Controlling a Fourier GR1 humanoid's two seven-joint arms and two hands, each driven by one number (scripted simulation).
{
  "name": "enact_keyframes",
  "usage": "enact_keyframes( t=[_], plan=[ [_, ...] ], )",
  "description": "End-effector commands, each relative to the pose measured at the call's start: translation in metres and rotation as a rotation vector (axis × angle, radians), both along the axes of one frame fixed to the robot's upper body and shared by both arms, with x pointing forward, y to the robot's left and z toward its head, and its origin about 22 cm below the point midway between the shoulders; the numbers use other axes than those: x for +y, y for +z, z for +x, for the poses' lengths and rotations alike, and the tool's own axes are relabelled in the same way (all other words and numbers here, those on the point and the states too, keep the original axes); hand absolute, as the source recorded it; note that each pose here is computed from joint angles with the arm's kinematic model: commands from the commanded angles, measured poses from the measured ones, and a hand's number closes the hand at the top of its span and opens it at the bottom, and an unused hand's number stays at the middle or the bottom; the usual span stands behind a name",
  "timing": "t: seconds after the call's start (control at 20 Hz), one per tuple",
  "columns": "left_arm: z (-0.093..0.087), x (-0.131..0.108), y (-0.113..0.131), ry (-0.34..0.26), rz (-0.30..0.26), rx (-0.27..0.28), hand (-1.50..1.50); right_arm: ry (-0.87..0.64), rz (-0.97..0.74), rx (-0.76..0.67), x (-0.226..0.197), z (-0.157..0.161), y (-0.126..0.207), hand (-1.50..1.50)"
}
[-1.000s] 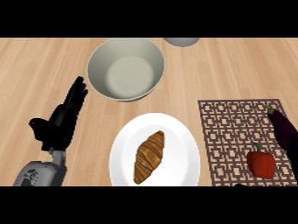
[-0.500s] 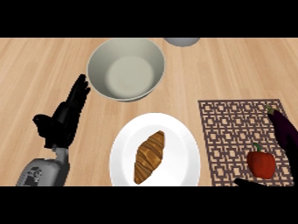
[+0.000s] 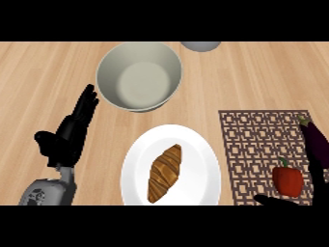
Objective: Pick the bell pepper from the placemat and place it in the bowl
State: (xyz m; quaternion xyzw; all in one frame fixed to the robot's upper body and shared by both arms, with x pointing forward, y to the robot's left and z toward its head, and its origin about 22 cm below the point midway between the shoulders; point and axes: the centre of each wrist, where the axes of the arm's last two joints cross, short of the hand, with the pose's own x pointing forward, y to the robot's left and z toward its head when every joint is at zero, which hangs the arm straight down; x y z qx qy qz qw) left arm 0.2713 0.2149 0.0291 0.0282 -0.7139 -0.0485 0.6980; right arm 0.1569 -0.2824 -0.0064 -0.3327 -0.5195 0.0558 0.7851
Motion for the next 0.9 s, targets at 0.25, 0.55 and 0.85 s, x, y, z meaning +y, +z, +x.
enact_keyframes(
  t=[0.25,0.55,0.85],
  plan=[
    [-0.011,-0.001,0.000,-0.006,0.000,0.017,0.00,0.226,-0.146,0.059,-0.002,0.012,-0.024,1.50],
    [-0.001,-0.002,-0.004,-0.019,0.004,-0.001,0.00,0.429,-0.035,-0.061,0.108,0.040,0.008,1.50],
    [0.010,-0.027,0.009,-0.126,0.004,-0.020,0.00,0.778,0.013,-0.150,0.206,0.048,0.035,1.50]
  ],
)
